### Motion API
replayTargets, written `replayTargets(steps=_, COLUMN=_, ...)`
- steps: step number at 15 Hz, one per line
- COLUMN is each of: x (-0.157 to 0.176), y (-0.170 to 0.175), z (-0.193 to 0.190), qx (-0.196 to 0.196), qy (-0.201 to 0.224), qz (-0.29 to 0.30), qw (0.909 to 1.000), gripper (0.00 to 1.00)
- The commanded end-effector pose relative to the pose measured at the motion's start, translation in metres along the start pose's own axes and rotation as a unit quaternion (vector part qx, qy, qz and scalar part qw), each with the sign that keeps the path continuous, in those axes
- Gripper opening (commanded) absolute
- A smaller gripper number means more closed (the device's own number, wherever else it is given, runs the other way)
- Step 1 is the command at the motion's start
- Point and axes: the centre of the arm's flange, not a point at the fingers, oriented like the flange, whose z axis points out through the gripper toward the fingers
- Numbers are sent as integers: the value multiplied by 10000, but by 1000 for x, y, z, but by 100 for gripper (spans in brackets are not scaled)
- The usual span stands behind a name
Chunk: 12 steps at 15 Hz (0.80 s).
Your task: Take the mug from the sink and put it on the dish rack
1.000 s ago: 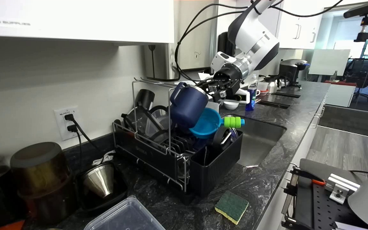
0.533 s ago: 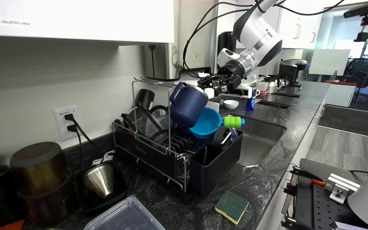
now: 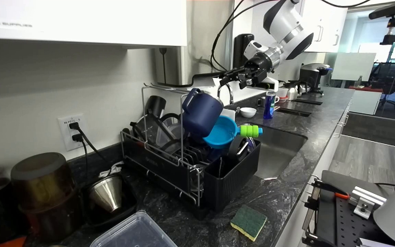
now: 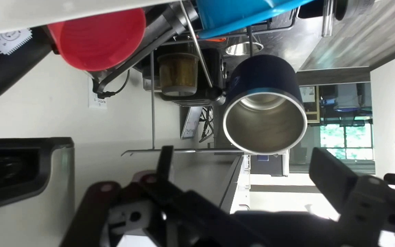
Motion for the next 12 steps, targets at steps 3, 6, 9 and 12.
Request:
replayTargets(steps=3, x=4, y=-6, z=-68, qx=103, qy=-59, qz=54, qw=9999, gripper=100)
replayTargets(steps=6, x=4, y=-13, z=-113, qx=259, qy=-126, qz=214, qw=9994, gripper=100)
replayTargets(steps=9, x=3, y=-22, z=-154, qx=516, qy=-223, qz=446, qw=9974, gripper=100)
replayTargets(steps=12, x=2, y=-38, z=-184, qx=818, qy=-333, qz=707, qw=9936, gripper=100)
